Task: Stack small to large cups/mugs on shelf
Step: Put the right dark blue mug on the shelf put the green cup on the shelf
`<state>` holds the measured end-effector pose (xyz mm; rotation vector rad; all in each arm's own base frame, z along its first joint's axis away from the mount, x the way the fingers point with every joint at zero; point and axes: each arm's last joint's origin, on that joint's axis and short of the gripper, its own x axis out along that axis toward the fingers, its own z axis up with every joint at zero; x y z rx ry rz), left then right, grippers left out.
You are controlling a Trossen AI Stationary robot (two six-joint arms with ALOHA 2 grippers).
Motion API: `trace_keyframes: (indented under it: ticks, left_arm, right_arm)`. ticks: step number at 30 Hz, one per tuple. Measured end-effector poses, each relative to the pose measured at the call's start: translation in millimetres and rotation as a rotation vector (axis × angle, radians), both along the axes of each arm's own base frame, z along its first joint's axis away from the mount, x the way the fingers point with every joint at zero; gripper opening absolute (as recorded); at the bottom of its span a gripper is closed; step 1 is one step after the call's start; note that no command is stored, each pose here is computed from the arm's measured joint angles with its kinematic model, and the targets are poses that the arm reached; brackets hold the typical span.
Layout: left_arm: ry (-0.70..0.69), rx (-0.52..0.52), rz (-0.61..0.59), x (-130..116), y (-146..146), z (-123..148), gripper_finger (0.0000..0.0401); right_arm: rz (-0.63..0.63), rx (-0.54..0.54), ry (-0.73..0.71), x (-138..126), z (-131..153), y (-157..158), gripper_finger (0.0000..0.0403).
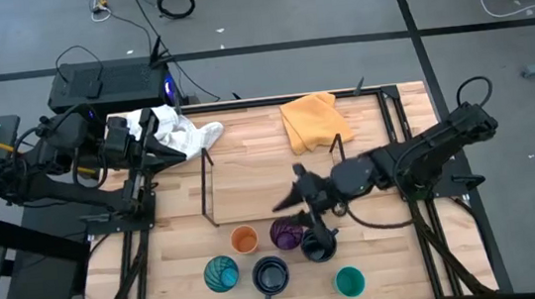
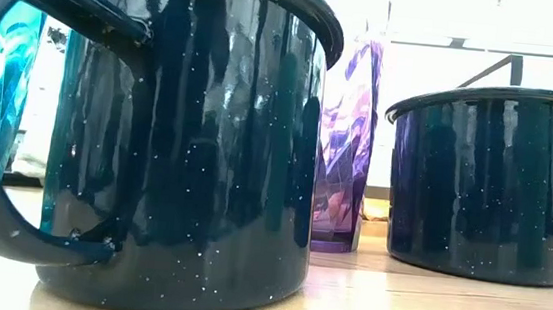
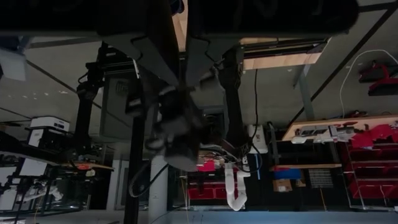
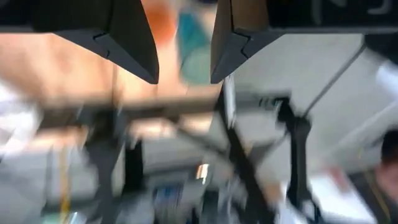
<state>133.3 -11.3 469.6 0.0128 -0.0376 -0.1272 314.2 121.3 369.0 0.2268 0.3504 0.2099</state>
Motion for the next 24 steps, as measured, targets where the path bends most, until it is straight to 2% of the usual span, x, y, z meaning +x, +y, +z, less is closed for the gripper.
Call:
trace_keyframes:
  ticks: [3,8,16,21,24]
  left_arm:
    - [0.0,0.0,0.0,0.1,0.0,-0.1,0.0032]
    - [0.001,0.0,0.0,0.1,0.0,-0.1,0.0025]
    - [0.016,0.002,0.0,0.1,0.0,-1.6,0.0031]
    - [0.016,0.002,0.0,0.1,0.0,-1.6,0.0036]
    - [0.016,0.001,0.0,0.1,0.0,-1.6,0.0032]
  right_arm:
    - [0.022,0.016,0.104,-6.7,-8.8,8.1,0.0147]
    - [0.054,0.054,0.137,-13.7,-10.4,21.8,0.0136]
    - [0.035,0.016,0.385,-30.2,-30.6,26.3,0.0131]
    - [0.017,0.019,0.426,-32.3,-33.5,24.9,0.0132]
    - [0.004,-0.011,0.501,-36.0,-40.3,23.3,0.0136]
